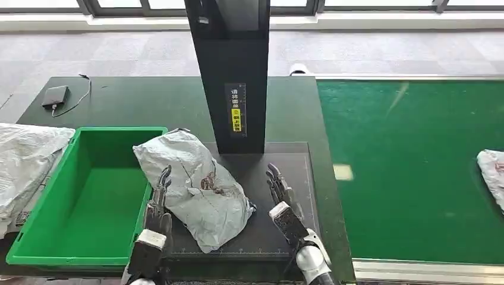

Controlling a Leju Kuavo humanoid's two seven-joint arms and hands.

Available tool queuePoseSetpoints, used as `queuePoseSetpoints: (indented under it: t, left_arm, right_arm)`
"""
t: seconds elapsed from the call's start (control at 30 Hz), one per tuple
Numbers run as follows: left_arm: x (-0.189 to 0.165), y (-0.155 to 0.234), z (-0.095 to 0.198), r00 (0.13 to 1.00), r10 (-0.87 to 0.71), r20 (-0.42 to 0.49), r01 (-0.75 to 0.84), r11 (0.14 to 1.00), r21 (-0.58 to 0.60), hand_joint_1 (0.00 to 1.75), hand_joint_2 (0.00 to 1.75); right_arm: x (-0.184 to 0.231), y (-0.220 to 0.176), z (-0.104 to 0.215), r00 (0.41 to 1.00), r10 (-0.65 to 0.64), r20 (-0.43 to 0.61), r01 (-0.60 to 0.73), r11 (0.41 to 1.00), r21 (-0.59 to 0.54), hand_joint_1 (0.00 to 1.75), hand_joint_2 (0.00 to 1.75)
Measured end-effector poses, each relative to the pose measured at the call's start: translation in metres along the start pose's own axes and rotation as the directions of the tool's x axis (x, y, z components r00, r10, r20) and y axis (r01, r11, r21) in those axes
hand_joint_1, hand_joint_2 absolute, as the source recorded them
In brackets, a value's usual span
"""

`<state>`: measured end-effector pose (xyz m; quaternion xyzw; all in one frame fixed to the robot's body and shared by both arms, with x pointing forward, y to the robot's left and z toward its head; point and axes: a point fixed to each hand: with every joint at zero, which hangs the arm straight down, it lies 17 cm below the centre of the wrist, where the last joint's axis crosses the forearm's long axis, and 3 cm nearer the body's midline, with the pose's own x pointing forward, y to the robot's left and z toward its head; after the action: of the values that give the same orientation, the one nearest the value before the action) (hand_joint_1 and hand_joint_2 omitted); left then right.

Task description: Moved the parcel from conveyor to table for the left to box.

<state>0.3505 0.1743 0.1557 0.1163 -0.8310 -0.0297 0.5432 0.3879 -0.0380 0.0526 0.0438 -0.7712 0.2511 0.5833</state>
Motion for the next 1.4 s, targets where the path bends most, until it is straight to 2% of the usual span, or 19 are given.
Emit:
queuePoseSetpoints:
  t: [0.13, 0.2, 0.33, 0.47, 0.6, 0.8, 0.87, 0.9, 1.2, 1.4]
  left_arm:
    - [-0.012, 0.028, -0.002, 0.962, -0.264, -0.064, 0.27, 0.956, 0.114, 0.0, 0.0]
    - [-0.013, 0.043, -0.001, 0.911, -0.399, -0.1, 0.411, 0.896, 0.168, 0.0, 0.0]
    - [-0.023, 0.035, 0.001, 0.763, -0.636, -0.12, 0.646, 0.758, 0.091, 0.0, 0.0]
    - [-0.048, 0.02, 0.009, 0.706, -0.692, -0.149, 0.7, 0.714, -0.004, 0.0, 0.0]
    - [-0.066, 0.004, 0.015, 0.648, -0.75, -0.136, 0.745, 0.66, -0.094, 0.0, 0.0]
    - [-0.082, -0.007, 0.023, 0.634, -0.761, -0.14, 0.745, 0.649, -0.154, 0.0, 0.0]
    - [-0.085, -0.014, 0.024, 0.622, -0.775, -0.113, 0.753, 0.631, -0.184, 0.0, 0.0]
    - [-0.087, -0.018, 0.025, 0.619, -0.779, -0.101, 0.754, 0.626, -0.2, 0.0, 1.75]
    - [-0.086, -0.053, 0.024, 0.689, -0.724, -0.024, 0.701, 0.674, -0.232, 0.0, 1.75]
    - [-0.1, -0.098, 0.035, 0.693, -0.718, 0.064, 0.688, 0.632, -0.356, 0.0, 1.75]
  right_arm:
    - [0.028, -0.018, 0.017, 0.99, -0.116, 0.074, 0.121, 0.991, -0.056, 0.0, 0.0]
    - [0.042, -0.037, 0.022, 0.985, -0.127, 0.113, 0.139, 0.984, -0.109, 0.0, 0.0]
    - [0.065, -0.076, 0.036, 0.987, -0.058, 0.148, 0.092, 0.967, -0.238, 0.0, 0.0]
    - [0.089, -0.1, 0.048, 0.983, -0.029, 0.181, 0.084, 0.949, -0.304, 0.0, 0.0]
    - [0.106, -0.113, 0.055, 0.974, -0.028, 0.224, 0.104, 0.938, -0.331, 0.0, 0.0]
    - [0.119, -0.126, 0.062, 0.969, -0.013, 0.248, 0.105, 0.926, -0.362, 0.0, 0.0]
    - [0.122, -0.129, 0.064, 0.964, -0.023, 0.265, 0.121, 0.924, -0.363, 0.0, 0.0]
    - [0.123, -0.131, 0.066, 0.962, -0.026, 0.273, 0.129, 0.922, -0.365, 0.0, 0.0]
    - [0.117, -0.136, 0.082, 0.95, -0.077, 0.303, 0.183, 0.923, -0.338, 0.0, 0.0]
    - [0.103, -0.138, 0.085, 0.954, -0.106, 0.28, 0.201, 0.92, -0.337, 0.0, 0.0]
